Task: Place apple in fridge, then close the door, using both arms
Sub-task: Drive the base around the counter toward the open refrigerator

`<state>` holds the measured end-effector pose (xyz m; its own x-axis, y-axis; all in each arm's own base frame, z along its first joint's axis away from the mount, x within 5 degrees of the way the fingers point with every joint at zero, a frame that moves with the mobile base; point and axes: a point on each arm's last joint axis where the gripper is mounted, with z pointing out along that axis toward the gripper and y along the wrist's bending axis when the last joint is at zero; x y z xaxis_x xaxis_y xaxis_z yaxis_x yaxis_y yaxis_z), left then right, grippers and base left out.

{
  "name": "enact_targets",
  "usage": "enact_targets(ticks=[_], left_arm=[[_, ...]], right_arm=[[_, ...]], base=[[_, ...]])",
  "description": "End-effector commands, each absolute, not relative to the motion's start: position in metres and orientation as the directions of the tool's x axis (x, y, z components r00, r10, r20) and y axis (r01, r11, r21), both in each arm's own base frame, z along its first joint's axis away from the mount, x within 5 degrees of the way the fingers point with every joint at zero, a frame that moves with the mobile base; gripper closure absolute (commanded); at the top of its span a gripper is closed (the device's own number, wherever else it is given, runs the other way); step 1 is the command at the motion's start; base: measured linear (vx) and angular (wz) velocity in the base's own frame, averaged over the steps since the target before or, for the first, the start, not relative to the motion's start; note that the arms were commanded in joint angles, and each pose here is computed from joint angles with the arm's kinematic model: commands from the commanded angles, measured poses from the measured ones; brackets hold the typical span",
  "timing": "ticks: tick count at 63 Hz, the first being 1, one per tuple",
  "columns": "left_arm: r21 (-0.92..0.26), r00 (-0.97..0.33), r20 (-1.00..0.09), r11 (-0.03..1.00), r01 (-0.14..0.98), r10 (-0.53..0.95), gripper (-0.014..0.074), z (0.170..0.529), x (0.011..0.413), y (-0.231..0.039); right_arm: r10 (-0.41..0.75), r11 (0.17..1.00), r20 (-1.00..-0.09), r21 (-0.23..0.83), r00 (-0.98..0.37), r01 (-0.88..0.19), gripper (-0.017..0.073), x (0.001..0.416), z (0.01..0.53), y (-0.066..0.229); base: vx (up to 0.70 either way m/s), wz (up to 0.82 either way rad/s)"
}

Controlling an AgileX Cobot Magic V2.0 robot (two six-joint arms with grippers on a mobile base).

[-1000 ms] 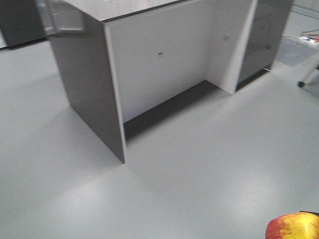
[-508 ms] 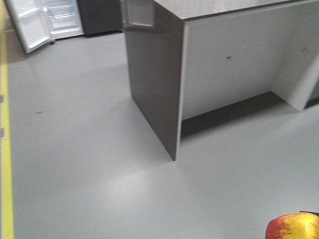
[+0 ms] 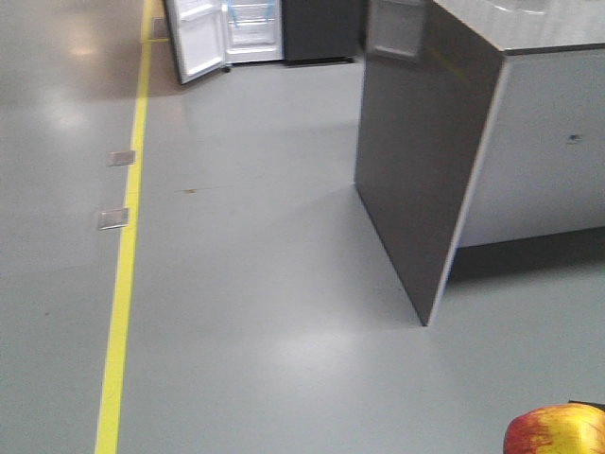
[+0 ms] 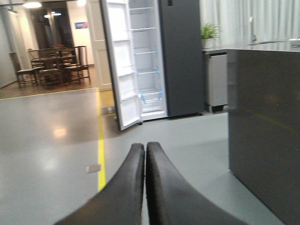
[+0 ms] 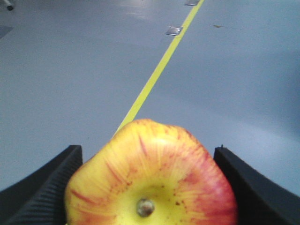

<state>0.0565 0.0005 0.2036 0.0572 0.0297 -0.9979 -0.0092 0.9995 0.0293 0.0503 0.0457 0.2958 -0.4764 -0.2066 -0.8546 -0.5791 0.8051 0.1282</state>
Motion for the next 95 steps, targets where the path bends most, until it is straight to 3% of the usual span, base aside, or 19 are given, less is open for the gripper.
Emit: enact_targets(ticks=[1,38,95], left_arm=[[0.018,0.120,-0.993,1.000,0.001,0.018,0.0600,0.2035,0.0557,-0.0003],[0.018,0.120,-0.993,1.000,0.001,0.018,0.0600,0.2035,0.0557,-0.0003],[0.018,0.120,-0.993,1.000,0.001,0.018,0.0600,0.2035,0.0557,-0.0003]], right_arm=[[-0.150,0.806,-0.897,0.133,-0.416,-0.577,0.0183,0.0532,0.3100,0.0468],[-0.156,0.805,-0.893,0.134,-0.423,-0.578,0.0183,0.0529,0.3092,0.0469],[-0.156,0.805,-0.892,0.134,-0.424,-0.579,0.0183,0.0528,0.3091,0.0469]], base=[[0.06,0.39],[0.08,0.30],[0.16,0.05]])
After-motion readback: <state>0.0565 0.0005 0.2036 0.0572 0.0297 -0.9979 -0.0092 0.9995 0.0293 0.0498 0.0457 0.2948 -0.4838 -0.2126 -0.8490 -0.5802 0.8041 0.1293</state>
